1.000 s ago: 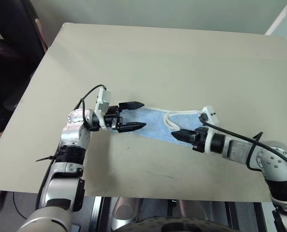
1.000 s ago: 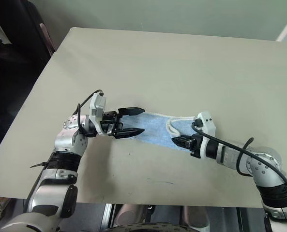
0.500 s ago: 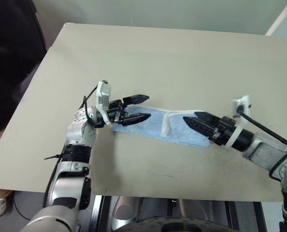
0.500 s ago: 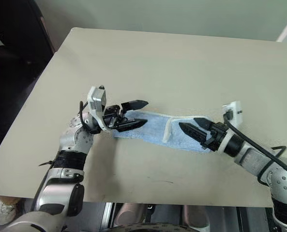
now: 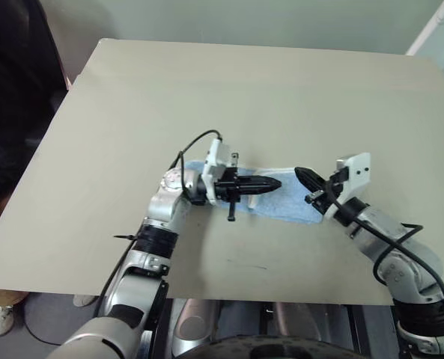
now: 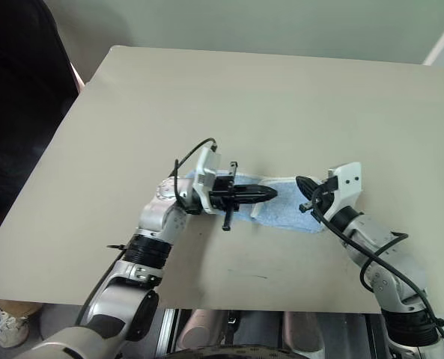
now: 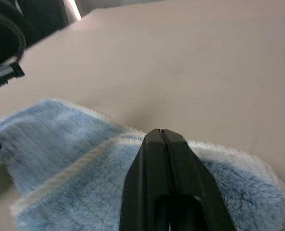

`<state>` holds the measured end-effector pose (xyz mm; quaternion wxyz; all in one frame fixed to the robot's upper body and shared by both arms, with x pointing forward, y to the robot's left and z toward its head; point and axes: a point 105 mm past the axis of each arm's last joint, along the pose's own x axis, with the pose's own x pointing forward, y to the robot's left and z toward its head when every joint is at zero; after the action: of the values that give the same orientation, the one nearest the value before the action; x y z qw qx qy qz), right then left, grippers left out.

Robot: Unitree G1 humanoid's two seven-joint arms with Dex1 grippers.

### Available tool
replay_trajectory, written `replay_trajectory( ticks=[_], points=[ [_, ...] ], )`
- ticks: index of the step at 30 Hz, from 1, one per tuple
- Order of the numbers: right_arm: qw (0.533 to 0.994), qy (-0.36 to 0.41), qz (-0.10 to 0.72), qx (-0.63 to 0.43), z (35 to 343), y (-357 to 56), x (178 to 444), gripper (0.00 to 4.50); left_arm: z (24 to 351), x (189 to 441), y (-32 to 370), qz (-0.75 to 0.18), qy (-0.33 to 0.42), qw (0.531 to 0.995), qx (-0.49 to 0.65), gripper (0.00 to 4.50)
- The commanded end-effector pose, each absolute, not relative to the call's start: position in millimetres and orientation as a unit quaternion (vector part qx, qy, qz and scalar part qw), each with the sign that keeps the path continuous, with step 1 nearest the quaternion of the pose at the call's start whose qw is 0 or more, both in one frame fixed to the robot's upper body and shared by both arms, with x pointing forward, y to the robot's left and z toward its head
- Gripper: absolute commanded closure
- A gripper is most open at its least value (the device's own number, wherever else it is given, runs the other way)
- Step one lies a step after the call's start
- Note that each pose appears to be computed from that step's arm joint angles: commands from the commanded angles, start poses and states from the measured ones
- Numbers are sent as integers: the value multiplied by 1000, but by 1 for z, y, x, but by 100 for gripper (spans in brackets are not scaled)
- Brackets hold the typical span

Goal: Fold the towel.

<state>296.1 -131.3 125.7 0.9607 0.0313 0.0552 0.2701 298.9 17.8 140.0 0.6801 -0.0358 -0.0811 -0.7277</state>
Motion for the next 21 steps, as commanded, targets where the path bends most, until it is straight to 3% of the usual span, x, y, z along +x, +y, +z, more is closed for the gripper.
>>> replay_trajectory(
  ticks=[1, 8, 11, 21],
  points=[
    [962, 25, 270, 4, 131, -120, 304, 448, 126, 301, 6, -717, -69, 694, 1, 450],
    [978, 49, 201, -26, 100, -136, 317, 448, 83, 306, 2, -703, -3, 709, 60, 450],
    [979, 57, 191, -32, 85, -140, 315, 448, 65, 305, 1, -693, 34, 719, 31, 450],
    [979, 88, 184, 11, 68, -145, 313, 448, 76, 305, 4, -695, 27, 718, -42, 450]
  ],
)
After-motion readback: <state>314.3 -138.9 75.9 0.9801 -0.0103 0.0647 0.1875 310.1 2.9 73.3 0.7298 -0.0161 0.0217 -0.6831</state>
